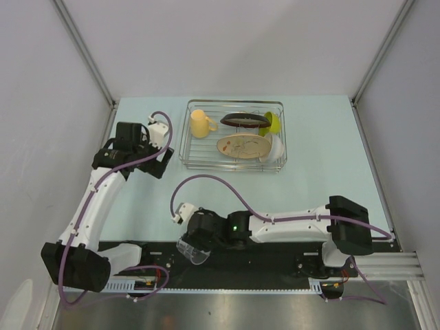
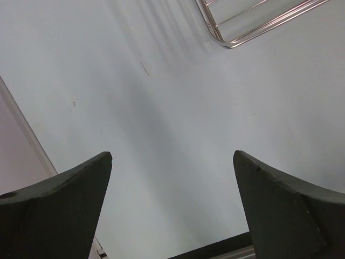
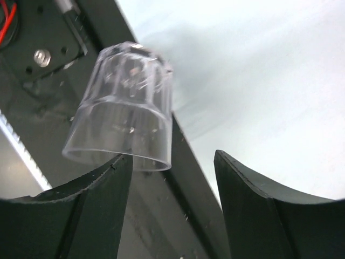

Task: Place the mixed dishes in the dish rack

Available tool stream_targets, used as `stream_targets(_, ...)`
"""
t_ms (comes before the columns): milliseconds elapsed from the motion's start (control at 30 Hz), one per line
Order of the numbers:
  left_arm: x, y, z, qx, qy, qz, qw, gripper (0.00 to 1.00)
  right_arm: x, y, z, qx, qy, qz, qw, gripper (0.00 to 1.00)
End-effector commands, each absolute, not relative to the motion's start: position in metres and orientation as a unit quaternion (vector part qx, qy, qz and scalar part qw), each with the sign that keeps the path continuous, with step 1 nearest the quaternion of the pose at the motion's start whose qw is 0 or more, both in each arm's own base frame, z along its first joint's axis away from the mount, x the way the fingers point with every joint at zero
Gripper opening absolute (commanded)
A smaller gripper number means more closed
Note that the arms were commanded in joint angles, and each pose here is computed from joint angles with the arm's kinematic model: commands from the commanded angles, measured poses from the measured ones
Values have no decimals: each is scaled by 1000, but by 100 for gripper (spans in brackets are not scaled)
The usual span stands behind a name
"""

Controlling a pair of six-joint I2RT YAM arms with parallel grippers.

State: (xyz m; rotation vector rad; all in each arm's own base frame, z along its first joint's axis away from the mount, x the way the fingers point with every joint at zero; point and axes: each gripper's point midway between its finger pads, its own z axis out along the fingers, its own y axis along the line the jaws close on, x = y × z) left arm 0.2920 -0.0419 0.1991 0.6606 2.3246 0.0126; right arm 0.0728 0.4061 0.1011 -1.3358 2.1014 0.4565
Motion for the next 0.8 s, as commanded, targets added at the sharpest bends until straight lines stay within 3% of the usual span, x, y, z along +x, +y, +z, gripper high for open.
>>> stream_targets(0, 304, -43, 212, 260, 889, 2, 376, 100, 89, 425, 102, -491, 786, 195, 321, 68)
stream_targets(133, 306, -43, 215, 256, 890, 1, 378, 100, 99, 426, 91, -485, 790, 204, 315, 68)
stream_targets(333, 306, -40, 215, 257, 890, 5, 377, 100, 99, 435, 85, -490, 785, 232, 300, 59)
stream_targets(467, 307, -38, 215, 257, 891, 10, 375, 100, 99, 441, 88, -487, 782, 259, 290, 46)
stream_targets(533, 308, -39, 217, 258, 889, 8, 377, 100, 94, 445, 90, -487, 776, 282, 285, 44)
stream_targets(767, 311, -39, 217, 256, 891, 9, 375, 100, 85, 449, 96, -481, 768, 332, 260, 6)
